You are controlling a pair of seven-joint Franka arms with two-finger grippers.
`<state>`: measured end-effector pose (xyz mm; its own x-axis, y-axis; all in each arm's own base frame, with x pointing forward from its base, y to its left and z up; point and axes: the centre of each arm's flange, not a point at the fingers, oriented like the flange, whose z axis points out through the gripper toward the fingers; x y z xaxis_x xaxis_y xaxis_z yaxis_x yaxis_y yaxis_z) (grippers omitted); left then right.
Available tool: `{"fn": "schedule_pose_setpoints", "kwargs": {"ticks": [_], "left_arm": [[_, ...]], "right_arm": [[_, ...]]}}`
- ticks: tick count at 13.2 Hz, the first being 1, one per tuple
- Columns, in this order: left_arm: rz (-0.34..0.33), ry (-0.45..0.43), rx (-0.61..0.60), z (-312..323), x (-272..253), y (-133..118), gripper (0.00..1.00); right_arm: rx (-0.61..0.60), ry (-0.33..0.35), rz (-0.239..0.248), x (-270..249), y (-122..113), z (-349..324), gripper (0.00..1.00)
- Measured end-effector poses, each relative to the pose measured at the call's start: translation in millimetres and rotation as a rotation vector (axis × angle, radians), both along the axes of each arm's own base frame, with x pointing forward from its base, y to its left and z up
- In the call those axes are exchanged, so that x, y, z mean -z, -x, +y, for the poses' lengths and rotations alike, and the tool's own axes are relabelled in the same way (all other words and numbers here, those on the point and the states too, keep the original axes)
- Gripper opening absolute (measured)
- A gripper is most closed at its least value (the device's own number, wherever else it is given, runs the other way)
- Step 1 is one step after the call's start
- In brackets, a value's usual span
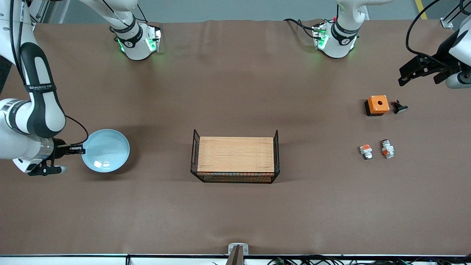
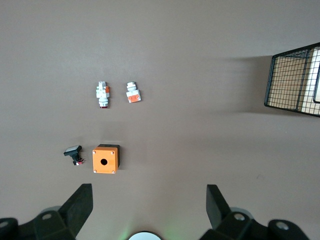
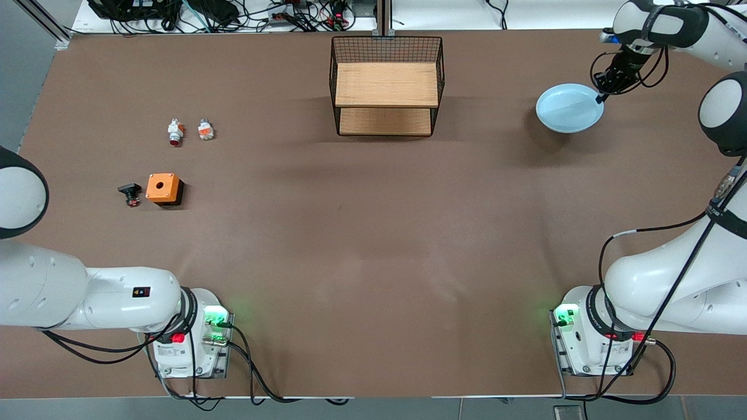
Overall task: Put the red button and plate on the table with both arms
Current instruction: 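Lower the plate onto the table and open the right gripper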
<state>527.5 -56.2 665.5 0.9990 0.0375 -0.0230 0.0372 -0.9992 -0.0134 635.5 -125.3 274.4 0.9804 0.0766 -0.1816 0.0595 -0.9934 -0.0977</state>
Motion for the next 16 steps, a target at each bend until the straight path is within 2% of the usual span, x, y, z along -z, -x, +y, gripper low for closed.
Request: {"fn": "schedule_pose_setpoints", "kwargs": {"ticks": [3,8,12,13,16], "left_arm": [[-0.005,0.001,0.0,0,0,-1,1.0],[-0.01,0.002,0.0,0,2,-4,1.0],[-0.011,0.002,-0.002,1,2,-4,1.0],[-0.011,0.002,-0.003,1,2,-4,1.0],[-0.01,0.002,-0.003,2,2,-4,1.0]], "right_arm": [[-0.011,-0.006,0.007,20,-2,5,0.03],[-0.043,0.005,-0.011,67,-6,5,0.03],[-0.062,0.03,-0.045,75,-10,3,0.05],[-0.061,0.033,-0.053,77,-11,2,0.12],[-0.058,0.035,-0.06,78,-12,0,0.41]]}}
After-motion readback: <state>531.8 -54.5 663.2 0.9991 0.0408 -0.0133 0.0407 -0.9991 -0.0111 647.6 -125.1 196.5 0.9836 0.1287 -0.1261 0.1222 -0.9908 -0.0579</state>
